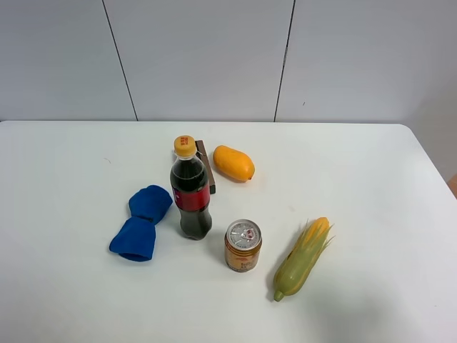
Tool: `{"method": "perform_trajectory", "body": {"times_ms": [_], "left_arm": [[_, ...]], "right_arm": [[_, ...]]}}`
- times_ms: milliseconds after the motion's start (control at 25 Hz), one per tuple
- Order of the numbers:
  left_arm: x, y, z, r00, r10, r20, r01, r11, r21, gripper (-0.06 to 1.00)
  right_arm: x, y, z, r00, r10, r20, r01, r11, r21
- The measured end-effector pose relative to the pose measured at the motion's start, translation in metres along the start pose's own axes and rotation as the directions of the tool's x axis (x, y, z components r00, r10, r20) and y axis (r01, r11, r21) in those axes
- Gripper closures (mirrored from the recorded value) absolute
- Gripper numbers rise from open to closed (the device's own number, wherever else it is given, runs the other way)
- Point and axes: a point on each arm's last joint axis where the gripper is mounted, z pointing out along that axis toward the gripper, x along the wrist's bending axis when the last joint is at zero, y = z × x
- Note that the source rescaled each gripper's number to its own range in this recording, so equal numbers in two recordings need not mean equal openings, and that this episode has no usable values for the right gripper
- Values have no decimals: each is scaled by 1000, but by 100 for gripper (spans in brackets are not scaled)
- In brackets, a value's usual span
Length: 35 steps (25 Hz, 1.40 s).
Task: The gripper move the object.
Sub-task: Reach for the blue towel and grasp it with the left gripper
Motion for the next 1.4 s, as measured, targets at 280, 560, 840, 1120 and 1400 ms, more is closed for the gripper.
{"method": "perform_trajectory", "body": {"times_ms": [280,560,840,1120,1400], "left_arm": [[0,0,0,1000,0,0,0,1000,0,17],[0,0,0,1000,0,0,0,1000,0,17],[0,1,0,1000,2,-2,-2,1000,-16,17],[1,8,2,1000,9,-11,-9,1000,-15,17],[-4,64,30,998,66,0,-65,981,183,17]], "right_arm": [[0,0,0,1000,0,0,0,1000,0],[0,0,0,1000,0,0,0,1000,0],[0,0,0,1000,0,0,0,1000,0],[0,0,0,1000,0,0,0,1000,0],[0,0,0,1000,0,0,0,1000,0]]}}
